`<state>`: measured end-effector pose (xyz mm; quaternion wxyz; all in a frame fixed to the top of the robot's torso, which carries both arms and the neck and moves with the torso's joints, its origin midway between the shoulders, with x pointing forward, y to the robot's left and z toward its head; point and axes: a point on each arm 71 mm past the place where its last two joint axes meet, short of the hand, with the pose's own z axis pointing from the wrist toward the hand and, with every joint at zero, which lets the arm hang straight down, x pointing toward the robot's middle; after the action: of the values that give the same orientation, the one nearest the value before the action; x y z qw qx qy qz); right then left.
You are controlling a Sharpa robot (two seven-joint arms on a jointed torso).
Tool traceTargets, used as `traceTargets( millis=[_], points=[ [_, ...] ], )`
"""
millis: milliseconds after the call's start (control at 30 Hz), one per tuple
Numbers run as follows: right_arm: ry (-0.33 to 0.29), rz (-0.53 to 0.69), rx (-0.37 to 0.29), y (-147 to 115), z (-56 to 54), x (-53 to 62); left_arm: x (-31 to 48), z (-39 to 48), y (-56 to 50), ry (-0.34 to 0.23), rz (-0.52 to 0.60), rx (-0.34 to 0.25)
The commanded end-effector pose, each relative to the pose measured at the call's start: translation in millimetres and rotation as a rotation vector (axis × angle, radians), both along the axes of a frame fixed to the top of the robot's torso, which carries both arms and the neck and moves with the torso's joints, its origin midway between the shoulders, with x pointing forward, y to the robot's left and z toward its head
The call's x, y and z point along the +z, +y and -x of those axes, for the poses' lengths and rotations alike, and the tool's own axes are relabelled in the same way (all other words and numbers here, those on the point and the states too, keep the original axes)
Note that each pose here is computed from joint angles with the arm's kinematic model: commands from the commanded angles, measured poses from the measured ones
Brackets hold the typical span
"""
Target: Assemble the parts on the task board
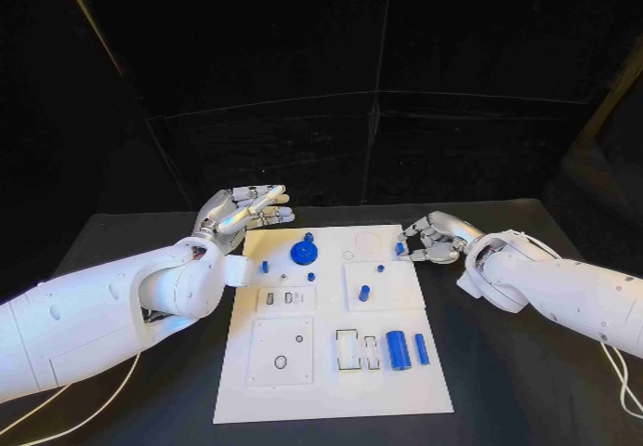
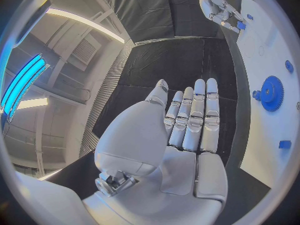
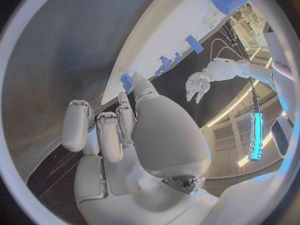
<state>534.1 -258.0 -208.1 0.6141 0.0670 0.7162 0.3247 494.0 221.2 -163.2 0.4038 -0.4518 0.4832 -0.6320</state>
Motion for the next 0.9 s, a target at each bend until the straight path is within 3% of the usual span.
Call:
traceTargets(
  millis=[33, 900],
  points=[
    [-0.012, -0.003, 0.004, 3.0, -0.8, 1.1, 1.2, 0.2, -2.2, -0.006, 0.007, -0.017],
    [-0.004, -0.001, 0.007, 5.4, -3.4, -0.7, 0.8, 0.1, -2.3, -0.003, 0.006, -0.018]
  ],
)
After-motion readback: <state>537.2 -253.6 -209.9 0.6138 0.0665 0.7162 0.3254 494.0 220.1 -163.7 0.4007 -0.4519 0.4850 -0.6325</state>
